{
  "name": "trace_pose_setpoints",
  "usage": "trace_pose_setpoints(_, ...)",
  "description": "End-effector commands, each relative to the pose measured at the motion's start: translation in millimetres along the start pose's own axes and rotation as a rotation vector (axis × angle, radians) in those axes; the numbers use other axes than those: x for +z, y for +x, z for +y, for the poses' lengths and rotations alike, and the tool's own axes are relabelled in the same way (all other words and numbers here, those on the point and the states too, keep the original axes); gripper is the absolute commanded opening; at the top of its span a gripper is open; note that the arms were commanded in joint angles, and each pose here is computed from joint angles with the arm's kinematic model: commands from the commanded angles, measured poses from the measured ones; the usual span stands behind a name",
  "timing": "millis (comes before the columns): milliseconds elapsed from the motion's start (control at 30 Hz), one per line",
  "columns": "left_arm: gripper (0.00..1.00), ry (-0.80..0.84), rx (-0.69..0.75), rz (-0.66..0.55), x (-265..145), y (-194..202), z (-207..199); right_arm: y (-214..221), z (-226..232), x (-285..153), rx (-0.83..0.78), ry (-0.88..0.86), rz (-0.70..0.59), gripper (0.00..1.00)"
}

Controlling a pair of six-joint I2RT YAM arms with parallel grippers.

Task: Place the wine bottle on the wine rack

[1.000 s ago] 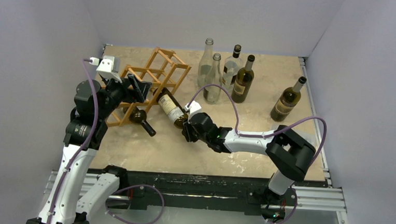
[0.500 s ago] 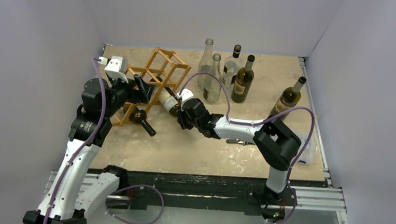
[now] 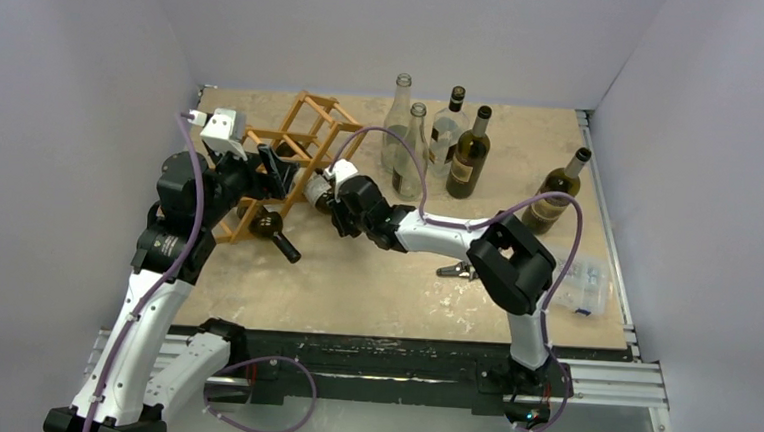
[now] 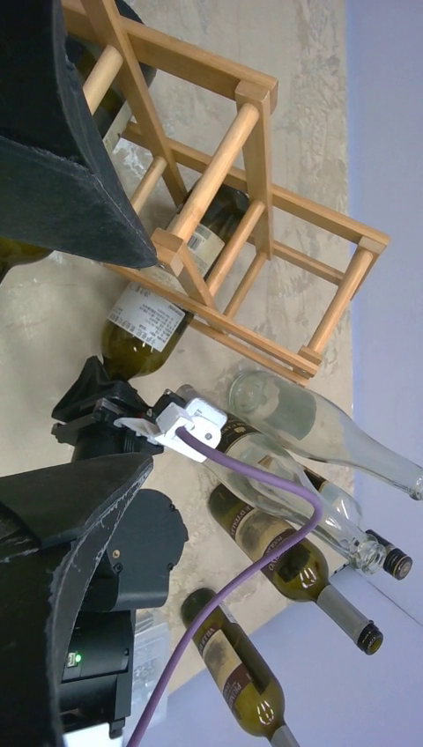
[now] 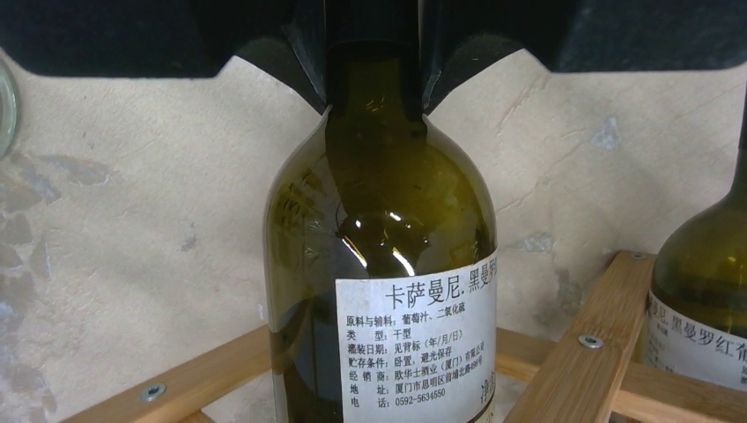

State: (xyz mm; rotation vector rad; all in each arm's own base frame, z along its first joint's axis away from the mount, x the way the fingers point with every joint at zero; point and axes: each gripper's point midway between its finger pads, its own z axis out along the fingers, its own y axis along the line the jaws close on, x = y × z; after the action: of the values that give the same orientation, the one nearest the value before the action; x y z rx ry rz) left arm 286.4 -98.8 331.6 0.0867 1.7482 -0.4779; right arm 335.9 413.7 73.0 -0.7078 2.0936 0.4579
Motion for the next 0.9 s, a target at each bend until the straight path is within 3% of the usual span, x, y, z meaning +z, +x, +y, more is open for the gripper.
trace_pose_setpoints(0, 0.76, 0.009, 0.032, -0.052, -2, -14, -3, -94, 13, -8, -0.005, -0.046, -0.241, 0.0)
trace_pose_setpoints(867, 0.76, 0.014, 0.031, -0.043, 0, -13, -4, -102, 16, 24, -0.004, -0.032, -0.253, 0.0)
